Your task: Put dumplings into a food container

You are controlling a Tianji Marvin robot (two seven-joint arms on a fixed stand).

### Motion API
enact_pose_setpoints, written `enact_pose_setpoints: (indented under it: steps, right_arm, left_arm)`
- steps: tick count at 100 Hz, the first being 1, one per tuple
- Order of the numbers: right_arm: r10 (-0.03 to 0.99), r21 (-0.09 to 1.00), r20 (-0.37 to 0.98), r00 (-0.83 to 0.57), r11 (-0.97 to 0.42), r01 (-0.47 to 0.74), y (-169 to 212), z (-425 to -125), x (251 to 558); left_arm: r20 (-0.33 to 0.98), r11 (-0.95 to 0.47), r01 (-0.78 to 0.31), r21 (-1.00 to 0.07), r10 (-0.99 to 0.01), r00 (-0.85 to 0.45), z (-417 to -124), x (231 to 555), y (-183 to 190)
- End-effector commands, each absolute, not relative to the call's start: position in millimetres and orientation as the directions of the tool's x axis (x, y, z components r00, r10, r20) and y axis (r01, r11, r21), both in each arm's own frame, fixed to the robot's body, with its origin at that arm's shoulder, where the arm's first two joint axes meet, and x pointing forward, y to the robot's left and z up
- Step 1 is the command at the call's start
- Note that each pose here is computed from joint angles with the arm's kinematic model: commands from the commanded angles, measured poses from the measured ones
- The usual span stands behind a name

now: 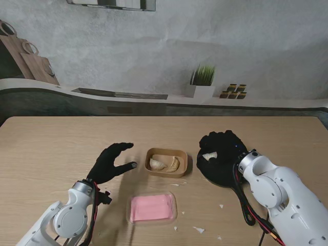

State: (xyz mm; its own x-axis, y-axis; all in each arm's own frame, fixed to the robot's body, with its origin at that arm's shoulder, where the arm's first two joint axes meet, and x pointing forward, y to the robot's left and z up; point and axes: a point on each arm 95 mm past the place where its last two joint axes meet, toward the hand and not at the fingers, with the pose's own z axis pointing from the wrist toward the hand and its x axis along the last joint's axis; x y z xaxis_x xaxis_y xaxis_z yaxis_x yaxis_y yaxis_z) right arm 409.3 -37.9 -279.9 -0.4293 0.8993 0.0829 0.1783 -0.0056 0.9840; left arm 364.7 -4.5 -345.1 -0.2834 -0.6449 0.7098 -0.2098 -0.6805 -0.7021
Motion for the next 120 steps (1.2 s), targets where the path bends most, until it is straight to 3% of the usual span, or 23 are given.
enact_pose_setpoints:
  steps: [1,46,120]
  right_arm:
    - [0.905,0.976,0.075,-0.418,0.019,0.217,-51,-294,409]
    - [0.858,0.967,-0.009,-0.513,0.138,0.212,-103,-336,430]
    - [0.876,0.959,-0.049,-0.48,0.175,0.221,-81,-354,447]
  left_arm:
    - [0.715,-0.679,-0.228,-0.698,-0.641,-0.278,-347,365,-9]
    - [0.68,-0.638,-0.235,-0.734,-0.69,-0.248,-349,369,-20]
    - [0.683,-0.642,-0.234,-0.73,-0.698,-0.217,-356,373,-25]
